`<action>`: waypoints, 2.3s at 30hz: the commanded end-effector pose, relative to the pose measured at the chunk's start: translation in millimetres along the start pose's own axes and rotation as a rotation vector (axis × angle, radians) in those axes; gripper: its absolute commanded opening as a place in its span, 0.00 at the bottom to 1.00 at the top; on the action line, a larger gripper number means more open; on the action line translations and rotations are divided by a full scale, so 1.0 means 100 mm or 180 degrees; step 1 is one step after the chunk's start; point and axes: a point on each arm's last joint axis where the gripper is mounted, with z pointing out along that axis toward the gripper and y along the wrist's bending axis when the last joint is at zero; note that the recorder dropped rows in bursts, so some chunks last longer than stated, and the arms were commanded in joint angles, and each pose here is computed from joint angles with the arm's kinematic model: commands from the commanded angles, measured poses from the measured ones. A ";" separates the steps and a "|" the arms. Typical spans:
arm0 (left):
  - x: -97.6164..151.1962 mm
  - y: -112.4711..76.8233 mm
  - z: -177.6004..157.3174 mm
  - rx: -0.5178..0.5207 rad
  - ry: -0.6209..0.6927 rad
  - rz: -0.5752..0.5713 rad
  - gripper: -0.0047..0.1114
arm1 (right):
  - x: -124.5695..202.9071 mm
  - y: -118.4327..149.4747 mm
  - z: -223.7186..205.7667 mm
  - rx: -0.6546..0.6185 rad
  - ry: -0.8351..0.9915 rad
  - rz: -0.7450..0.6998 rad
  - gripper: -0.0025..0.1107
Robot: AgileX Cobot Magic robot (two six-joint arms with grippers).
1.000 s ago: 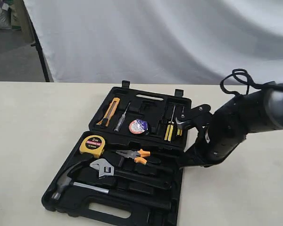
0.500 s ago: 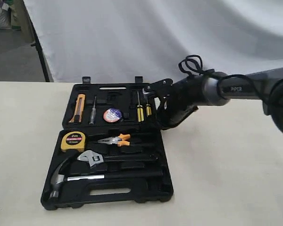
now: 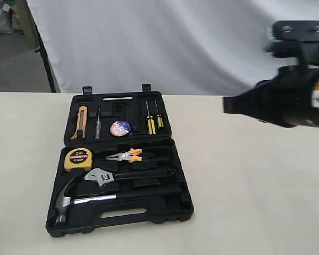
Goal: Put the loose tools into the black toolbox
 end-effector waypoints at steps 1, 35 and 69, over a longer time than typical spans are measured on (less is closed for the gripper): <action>0.00 -0.01 0.00 0.0034 -0.0007 -0.0019 0.05 | 0.33 -0.08 -0.91 -0.0224 -0.0932 0.0194 0.02; 0.00 -0.01 0.00 0.0034 -0.0007 -0.0019 0.05 | 1.83 -0.30 -1.24 -0.0275 -0.1698 0.0218 0.02; 0.00 -0.01 0.00 0.0034 -0.0007 -0.0019 0.05 | 1.93 -0.53 -1.26 0.1059 -0.1537 0.0434 0.02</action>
